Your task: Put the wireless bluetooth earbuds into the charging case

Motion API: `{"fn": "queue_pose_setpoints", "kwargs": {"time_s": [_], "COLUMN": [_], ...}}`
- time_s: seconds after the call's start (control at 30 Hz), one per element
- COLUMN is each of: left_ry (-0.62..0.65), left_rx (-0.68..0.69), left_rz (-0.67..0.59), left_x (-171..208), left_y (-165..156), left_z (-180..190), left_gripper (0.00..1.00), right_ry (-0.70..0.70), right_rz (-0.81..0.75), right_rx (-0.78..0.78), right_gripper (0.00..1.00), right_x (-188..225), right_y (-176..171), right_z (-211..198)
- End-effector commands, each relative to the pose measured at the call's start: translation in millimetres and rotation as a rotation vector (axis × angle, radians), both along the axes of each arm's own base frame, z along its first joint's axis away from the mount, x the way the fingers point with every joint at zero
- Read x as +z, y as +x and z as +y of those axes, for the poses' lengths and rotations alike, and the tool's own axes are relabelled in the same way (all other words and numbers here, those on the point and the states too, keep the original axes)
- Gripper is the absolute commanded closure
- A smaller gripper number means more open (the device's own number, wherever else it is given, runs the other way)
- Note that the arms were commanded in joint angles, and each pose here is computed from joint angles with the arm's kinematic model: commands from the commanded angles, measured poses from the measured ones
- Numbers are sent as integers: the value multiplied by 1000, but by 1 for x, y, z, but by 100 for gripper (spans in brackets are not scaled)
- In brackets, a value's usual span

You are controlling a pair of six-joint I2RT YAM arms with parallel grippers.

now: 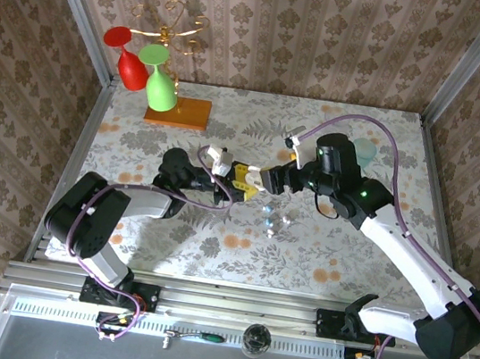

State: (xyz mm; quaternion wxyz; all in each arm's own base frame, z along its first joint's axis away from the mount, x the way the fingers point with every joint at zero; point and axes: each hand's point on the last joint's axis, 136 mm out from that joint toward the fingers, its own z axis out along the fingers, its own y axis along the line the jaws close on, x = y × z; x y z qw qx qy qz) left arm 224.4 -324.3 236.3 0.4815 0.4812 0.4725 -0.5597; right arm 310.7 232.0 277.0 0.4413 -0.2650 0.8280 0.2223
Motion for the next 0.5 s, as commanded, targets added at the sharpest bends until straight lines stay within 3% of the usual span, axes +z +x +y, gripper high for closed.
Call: {"fn": "queue_pose_setpoints", "kwargs": {"time_s": [0.0,0.47], "left_ry": [-37,-45], "left_rx": [-60,-81], "left_rz": [-103,-124], "left_x": [18,24], "left_y": [-20,-28], "left_z": [2,4], "left_gripper": [72,72], "right_ry": [12,14], "right_rz": [5,48], "right_rx": [-43,-21], "right_gripper": [8,8], "right_x": [-1,-2], "right_y": [8,9], "right_z": [-3,-2]}}
